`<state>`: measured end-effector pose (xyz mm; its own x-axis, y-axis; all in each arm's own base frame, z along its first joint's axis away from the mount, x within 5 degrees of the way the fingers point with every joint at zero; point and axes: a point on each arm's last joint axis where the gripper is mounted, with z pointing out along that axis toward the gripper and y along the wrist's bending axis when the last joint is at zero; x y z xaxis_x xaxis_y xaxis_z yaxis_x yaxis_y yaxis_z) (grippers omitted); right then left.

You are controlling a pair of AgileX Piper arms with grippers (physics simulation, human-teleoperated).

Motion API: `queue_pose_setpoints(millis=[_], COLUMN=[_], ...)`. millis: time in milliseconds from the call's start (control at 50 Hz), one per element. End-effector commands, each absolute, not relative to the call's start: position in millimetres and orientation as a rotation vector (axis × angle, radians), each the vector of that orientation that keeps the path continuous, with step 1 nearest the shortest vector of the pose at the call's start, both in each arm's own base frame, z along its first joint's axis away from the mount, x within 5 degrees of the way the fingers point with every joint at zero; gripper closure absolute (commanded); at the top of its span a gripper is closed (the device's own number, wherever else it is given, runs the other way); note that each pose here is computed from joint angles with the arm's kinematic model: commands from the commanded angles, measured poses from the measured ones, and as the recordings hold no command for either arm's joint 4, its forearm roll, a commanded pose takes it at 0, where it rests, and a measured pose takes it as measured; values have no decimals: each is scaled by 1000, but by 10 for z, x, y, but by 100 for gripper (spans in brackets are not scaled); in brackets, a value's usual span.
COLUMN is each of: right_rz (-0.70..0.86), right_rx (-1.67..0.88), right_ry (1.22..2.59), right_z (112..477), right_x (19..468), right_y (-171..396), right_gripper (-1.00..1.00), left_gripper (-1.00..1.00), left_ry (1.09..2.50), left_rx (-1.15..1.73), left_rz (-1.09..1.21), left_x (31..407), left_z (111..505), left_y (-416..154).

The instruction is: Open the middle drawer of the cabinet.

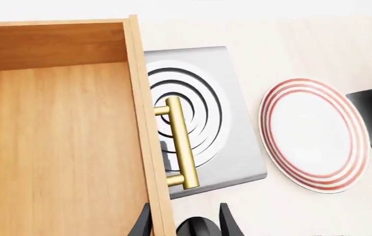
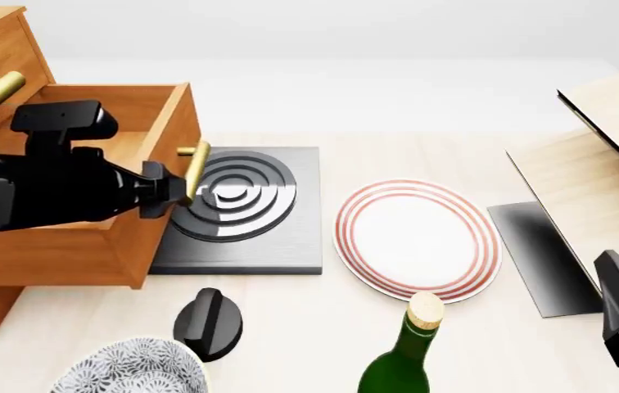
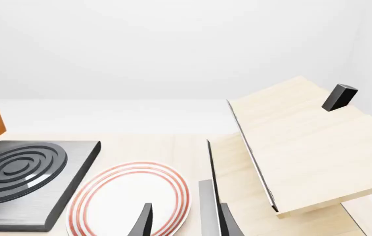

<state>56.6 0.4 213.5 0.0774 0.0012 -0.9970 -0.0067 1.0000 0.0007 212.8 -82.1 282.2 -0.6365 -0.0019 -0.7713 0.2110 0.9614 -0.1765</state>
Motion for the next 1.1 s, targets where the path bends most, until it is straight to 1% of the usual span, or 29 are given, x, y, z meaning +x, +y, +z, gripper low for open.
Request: queue_pose_setpoints(millis=[20,260,760,1100], right_rz=[5,5,5,5], right_rx=[-3,-3,-4,-3], right_ry=[1490,1491,1491,1491], right_z=[2136,2136,2136,2136], right_x=[566,566,566,566], right_y=[3,3,3,3], right_gripper=[-100,-100,-100,-100], left_gripper=[-100,-100,-100,-100], left_ry=[2207,2192,2075,2029], left_rx=[248,266,298,321], left_rz=[-391,-394,-367,-372], left_x=[2049,2026,1808,1689], left_z=[2894,2927,3269,3404], left_y=[-1020,-1030,-859,-825])
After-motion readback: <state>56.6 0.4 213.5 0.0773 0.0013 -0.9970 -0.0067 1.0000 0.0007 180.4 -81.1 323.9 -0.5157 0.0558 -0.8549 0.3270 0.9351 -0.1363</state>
